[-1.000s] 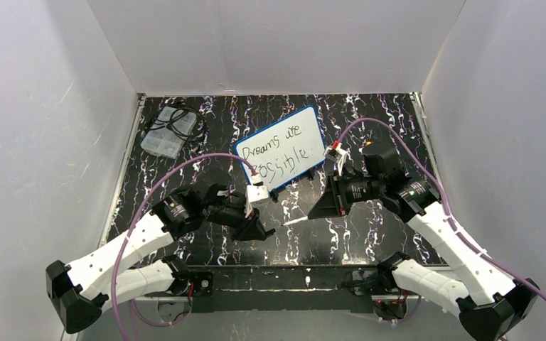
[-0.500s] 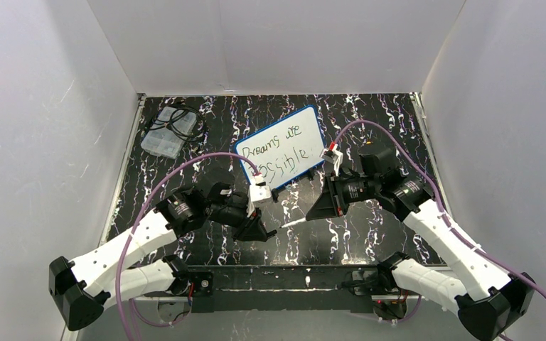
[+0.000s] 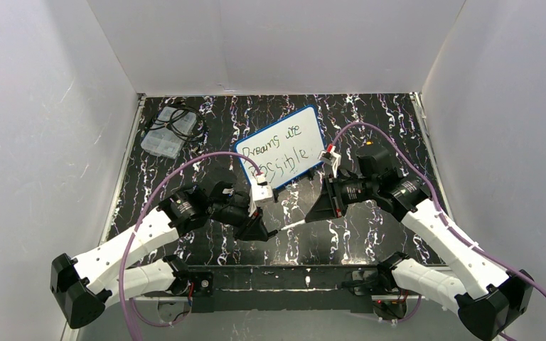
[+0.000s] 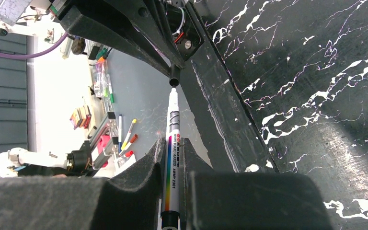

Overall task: Write a sentence on the whiteboard
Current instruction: Close the whiteboard marker at the center of the board.

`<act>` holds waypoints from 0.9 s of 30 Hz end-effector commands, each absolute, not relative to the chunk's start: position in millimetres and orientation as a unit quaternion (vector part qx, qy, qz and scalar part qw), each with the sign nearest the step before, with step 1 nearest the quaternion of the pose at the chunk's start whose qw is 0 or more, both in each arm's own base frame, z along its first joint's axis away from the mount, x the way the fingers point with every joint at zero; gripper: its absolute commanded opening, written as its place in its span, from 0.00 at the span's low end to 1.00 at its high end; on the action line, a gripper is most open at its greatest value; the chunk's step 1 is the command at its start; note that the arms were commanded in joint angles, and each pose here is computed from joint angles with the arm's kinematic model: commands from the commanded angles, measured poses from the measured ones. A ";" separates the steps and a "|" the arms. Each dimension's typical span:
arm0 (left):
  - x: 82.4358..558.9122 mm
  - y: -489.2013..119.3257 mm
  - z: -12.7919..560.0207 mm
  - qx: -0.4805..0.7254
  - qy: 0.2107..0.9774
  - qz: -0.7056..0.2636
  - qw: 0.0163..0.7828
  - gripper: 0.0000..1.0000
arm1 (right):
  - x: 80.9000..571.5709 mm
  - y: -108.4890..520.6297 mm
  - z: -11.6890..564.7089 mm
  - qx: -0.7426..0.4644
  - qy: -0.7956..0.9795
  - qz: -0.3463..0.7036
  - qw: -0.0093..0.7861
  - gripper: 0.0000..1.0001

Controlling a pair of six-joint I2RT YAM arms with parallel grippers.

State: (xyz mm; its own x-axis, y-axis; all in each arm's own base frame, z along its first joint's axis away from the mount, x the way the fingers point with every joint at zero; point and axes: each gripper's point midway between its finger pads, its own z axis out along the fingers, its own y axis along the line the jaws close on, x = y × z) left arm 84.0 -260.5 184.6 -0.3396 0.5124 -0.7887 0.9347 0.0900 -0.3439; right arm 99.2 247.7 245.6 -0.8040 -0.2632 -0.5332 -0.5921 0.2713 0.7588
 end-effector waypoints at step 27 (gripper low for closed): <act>82.0 -265.3 199.6 0.523 0.679 -0.449 0.251 0.00 | 95.6 256.2 245.3 -0.283 0.770 0.552 0.147 0.01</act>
State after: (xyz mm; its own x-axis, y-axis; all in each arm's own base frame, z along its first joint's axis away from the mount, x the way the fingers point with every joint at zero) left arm 83.9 -262.0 183.8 -0.3461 0.5146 -0.7845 0.9313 0.0868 -0.3538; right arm 95.7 253.1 242.7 -0.8060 -0.2728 -0.5253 -0.5867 0.2509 0.7699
